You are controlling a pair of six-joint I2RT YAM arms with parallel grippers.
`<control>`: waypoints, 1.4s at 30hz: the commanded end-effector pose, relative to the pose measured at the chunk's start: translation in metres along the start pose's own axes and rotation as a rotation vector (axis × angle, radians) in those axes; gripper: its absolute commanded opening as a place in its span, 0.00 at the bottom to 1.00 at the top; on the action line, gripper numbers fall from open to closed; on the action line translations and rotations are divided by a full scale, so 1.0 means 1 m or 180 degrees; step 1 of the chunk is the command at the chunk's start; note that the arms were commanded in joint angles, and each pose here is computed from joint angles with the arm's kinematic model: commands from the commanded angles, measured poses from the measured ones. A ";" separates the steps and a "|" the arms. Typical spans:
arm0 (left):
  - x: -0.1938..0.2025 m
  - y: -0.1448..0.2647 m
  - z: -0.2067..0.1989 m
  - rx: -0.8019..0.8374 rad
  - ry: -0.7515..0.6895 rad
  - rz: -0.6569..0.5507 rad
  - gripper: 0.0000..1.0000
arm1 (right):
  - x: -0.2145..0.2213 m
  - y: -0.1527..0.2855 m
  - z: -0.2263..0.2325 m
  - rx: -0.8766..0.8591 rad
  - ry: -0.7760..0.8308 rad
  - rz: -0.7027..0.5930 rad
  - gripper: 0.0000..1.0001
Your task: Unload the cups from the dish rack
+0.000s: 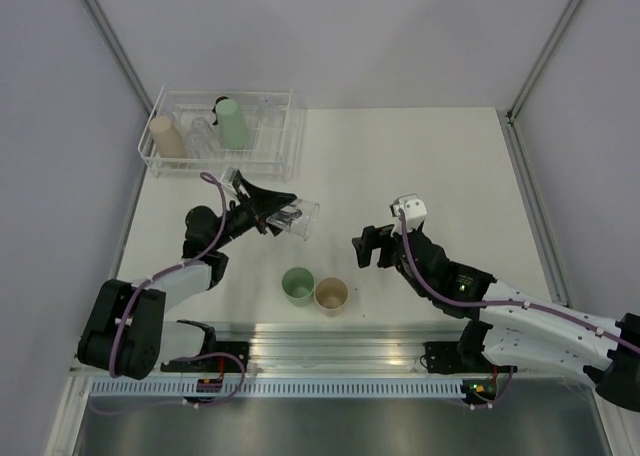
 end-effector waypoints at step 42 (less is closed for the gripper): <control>0.062 0.022 -0.035 0.1235 0.0023 0.0817 0.74 | -0.069 -0.030 0.070 -0.2178 -0.0124 -0.0793 0.01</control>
Point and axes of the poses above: each gripper's point midway between its finger pads, its own y axis back along the fingers, its own z axis along the line the jaws close on, x = y × z, the point moved 10 cm from there along y, back along the fingers, and after that the axes turned 2 degrees about y, right-handed, at the moved point
